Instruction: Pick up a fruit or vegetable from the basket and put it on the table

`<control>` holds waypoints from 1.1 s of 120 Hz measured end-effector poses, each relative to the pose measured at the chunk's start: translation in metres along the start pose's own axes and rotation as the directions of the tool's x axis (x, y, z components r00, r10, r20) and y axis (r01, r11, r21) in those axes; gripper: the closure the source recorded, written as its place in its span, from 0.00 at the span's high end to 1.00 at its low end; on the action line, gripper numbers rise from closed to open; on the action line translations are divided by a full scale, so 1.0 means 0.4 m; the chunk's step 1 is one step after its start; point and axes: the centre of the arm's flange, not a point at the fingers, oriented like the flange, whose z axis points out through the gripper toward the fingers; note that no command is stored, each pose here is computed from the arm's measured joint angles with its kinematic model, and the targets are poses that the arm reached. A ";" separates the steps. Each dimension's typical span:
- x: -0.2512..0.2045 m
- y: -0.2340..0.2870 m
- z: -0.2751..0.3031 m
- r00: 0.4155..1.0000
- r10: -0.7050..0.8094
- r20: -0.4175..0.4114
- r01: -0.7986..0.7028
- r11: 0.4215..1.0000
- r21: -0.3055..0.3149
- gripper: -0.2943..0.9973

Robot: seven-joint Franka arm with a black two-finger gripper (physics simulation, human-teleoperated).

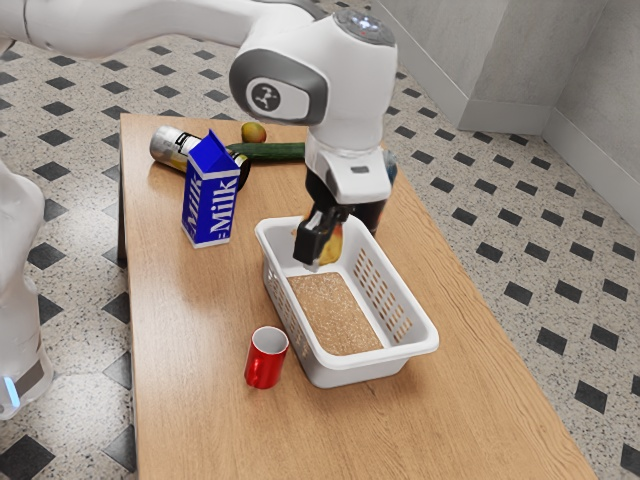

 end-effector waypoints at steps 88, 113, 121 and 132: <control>0.325 0.511 0.000 0.916 0.386 -0.112 -0.399 0.907 -0.136 0.40; 0.335 0.499 0.000 0.919 0.376 -0.117 -0.388 0.917 -0.097 0.66; 0.336 0.499 0.001 0.920 0.374 -0.119 -0.385 0.918 -0.091 0.70; 0.331 0.517 -0.008 0.916 0.382 -0.123 -0.393 0.915 -0.090 0.74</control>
